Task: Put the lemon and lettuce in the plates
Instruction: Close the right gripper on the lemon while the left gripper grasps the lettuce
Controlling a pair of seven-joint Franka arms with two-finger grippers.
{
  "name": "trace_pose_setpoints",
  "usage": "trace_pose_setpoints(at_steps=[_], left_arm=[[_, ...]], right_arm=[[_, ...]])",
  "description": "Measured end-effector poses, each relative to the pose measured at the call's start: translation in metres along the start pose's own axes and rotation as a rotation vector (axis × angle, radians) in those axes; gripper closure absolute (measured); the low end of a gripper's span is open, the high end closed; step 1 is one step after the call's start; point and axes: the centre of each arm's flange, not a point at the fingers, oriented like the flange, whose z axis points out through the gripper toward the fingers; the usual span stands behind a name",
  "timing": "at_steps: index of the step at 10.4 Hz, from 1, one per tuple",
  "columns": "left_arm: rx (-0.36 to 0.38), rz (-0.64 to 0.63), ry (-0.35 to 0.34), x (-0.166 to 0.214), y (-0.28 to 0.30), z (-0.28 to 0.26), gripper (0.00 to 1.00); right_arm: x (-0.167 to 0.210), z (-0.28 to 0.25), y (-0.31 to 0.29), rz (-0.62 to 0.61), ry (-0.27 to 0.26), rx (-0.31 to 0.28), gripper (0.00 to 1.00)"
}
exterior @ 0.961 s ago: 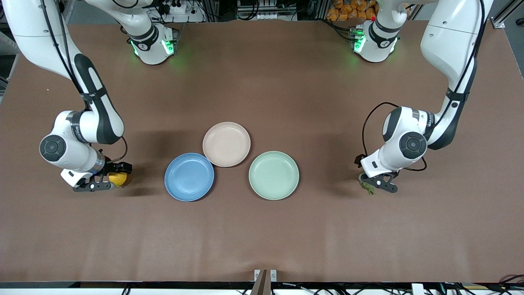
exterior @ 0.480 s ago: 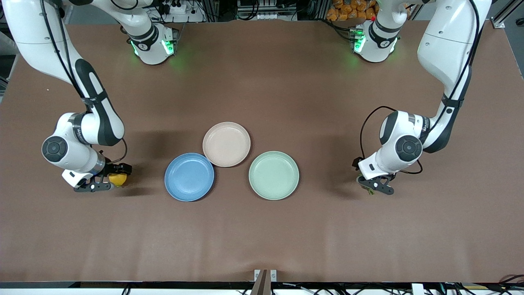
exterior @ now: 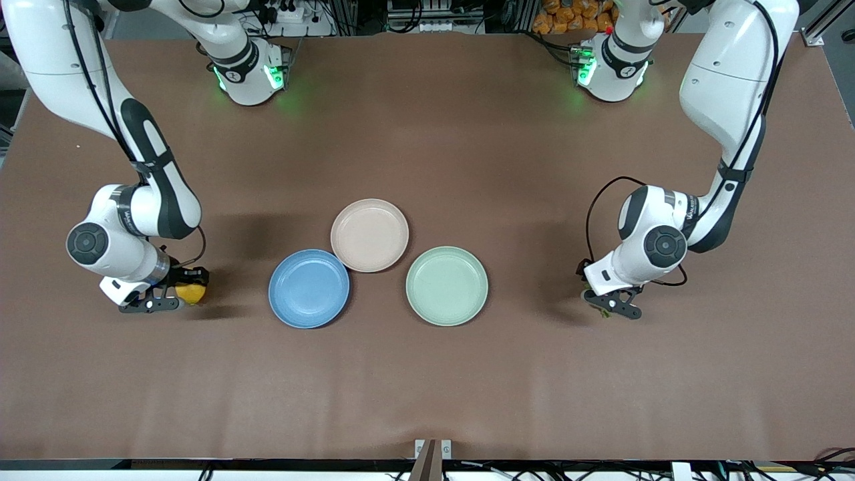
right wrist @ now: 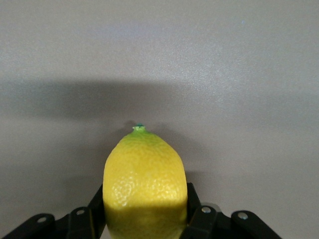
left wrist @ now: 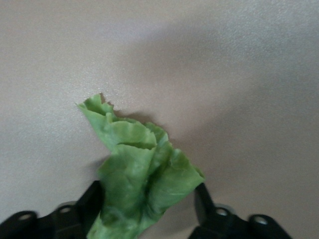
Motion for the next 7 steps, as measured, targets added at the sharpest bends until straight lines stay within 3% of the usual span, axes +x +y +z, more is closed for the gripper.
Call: trace_pose_setpoints(at_steps=[5, 7], left_arm=[[0.002, -0.001, 0.016, 0.005, 0.000, -0.008, 0.95], [0.004, -0.020, 0.023, 0.006, -0.004, -0.011, 0.96]], right_arm=[[0.003, -0.006, -0.002, 0.005, -0.034, 0.012, 0.37], [0.010, -0.016, -0.004, 0.001, -0.053, 0.019, 0.37]])
